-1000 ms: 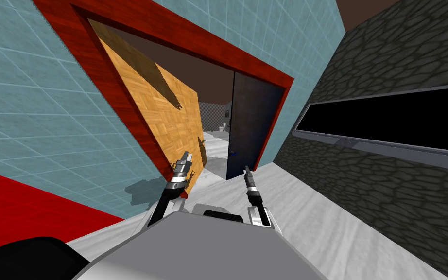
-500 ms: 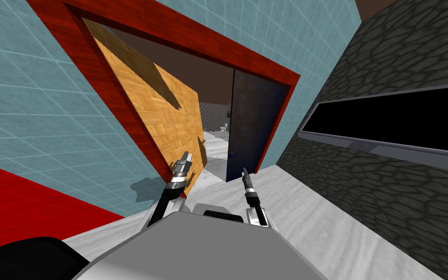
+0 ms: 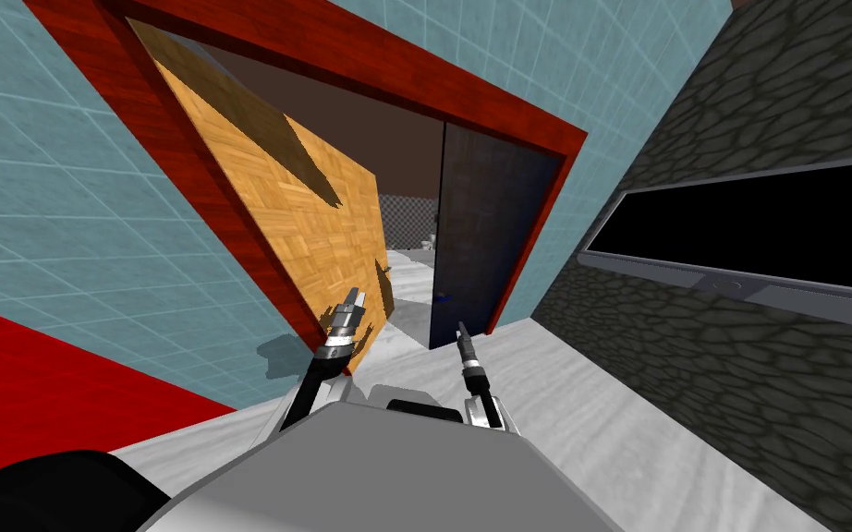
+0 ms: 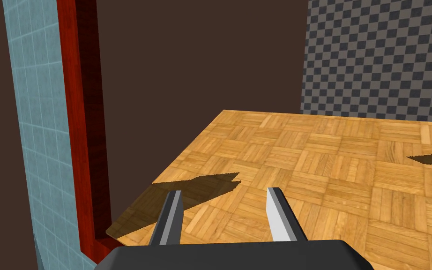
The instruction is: Push the door open
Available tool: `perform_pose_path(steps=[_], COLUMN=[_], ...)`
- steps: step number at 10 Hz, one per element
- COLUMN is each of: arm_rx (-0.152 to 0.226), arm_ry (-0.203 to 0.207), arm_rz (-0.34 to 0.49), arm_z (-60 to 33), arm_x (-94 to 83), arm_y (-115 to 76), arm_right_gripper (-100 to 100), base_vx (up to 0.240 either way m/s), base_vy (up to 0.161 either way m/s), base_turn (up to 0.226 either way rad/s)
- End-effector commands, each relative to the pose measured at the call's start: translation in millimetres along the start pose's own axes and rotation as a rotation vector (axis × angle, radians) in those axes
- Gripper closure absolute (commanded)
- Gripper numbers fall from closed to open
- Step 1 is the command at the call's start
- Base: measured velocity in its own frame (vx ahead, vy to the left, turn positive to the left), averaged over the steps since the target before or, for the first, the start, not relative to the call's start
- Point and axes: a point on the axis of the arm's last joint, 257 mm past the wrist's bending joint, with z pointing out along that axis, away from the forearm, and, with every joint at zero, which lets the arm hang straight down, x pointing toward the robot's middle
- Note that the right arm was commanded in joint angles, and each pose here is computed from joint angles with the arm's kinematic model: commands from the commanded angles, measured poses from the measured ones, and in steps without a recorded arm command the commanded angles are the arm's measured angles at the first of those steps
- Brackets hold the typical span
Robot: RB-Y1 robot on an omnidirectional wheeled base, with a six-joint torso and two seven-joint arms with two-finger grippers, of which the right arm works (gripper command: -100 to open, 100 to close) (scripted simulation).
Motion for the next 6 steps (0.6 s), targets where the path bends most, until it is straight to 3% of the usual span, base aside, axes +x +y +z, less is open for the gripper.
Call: perform_pose_path(steps=[1, 6], arm_rx=[0.014, 0.055], arm_ry=[0.009, 0.035], arm_rz=[0.006, 0.026], arm_z=[-0.9, -4.5], arm_x=[5.9, 24.4], arm_y=[-7.7, -32.5], arm_right_gripper=[-100, -100], base_vx=[0.075, 0.076], base_vy=[-0.068, -0.072], base_turn=[0.070, 0.062])
